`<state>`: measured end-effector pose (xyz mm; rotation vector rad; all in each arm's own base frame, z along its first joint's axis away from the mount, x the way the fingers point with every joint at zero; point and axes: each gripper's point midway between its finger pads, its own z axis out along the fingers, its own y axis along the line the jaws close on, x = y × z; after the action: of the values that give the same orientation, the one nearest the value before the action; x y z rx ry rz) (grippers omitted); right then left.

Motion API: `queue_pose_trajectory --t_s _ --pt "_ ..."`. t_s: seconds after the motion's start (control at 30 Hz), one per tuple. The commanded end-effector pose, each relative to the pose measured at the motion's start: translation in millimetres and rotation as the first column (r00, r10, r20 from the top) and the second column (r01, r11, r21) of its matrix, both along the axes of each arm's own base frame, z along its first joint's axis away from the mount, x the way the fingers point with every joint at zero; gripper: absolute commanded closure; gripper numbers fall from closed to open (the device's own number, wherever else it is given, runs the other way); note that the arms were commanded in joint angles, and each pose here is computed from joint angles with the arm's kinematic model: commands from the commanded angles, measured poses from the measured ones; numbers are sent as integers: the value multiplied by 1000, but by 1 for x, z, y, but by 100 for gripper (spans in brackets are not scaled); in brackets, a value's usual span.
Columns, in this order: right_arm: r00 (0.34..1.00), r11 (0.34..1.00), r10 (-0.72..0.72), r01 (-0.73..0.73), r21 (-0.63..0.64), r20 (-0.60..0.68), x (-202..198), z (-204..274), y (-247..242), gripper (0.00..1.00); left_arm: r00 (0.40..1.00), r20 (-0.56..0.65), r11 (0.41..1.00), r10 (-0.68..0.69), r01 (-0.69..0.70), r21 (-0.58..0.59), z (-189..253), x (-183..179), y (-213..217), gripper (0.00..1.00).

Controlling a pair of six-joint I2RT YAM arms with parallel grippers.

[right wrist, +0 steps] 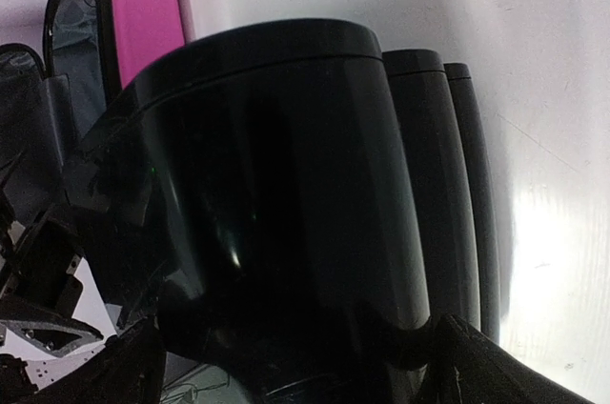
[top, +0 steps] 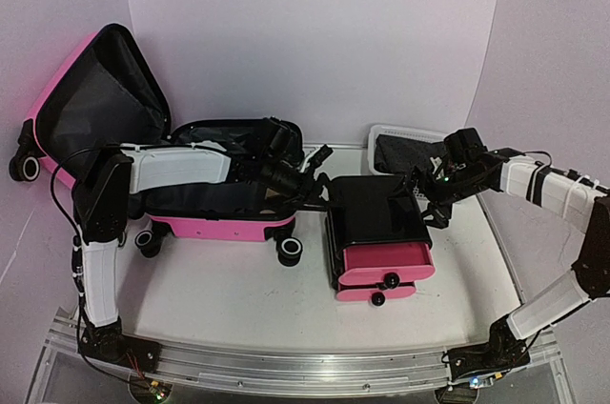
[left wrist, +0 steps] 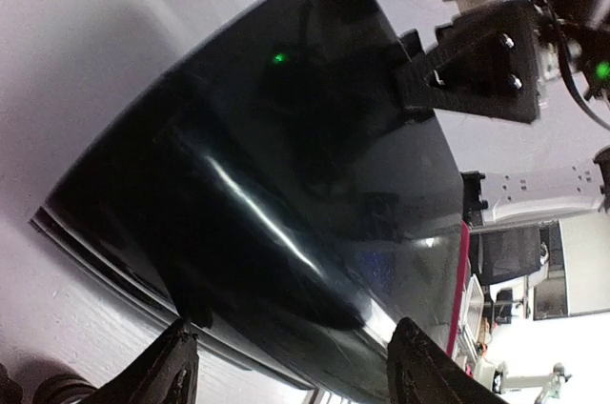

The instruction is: Open, take out, and arrange the luggage

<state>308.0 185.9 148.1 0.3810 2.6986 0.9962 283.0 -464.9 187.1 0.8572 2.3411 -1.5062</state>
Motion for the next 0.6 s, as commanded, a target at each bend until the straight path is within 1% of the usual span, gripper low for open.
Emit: queue_pose_trajectory --t_s 0.0,0.1,0.3,0.43,0.57 --pt "997 997 79 -79 20 -21 -5 -9 32 3 999 32 996 27 -24 -82 27 22 -21 33" --pt "999 999 50 -50 1 -8 8 -10 41 3 998 34 996 56 -53 -66 19 39 -23 35" --pt "1000 1000 4 -4 9 5 24 -16 56 3 989 41 989 143 -141 -55 10 92 -4 36" --pt "999 999 39 -39 8 0 18 -20 71 2 987 43 987 152 -149 -66 7 110 -2 36" --pt "992 993 121 -121 -4 32 12 -17 81 2 988 54 988 147 -144 -60 4 121 -3 36"
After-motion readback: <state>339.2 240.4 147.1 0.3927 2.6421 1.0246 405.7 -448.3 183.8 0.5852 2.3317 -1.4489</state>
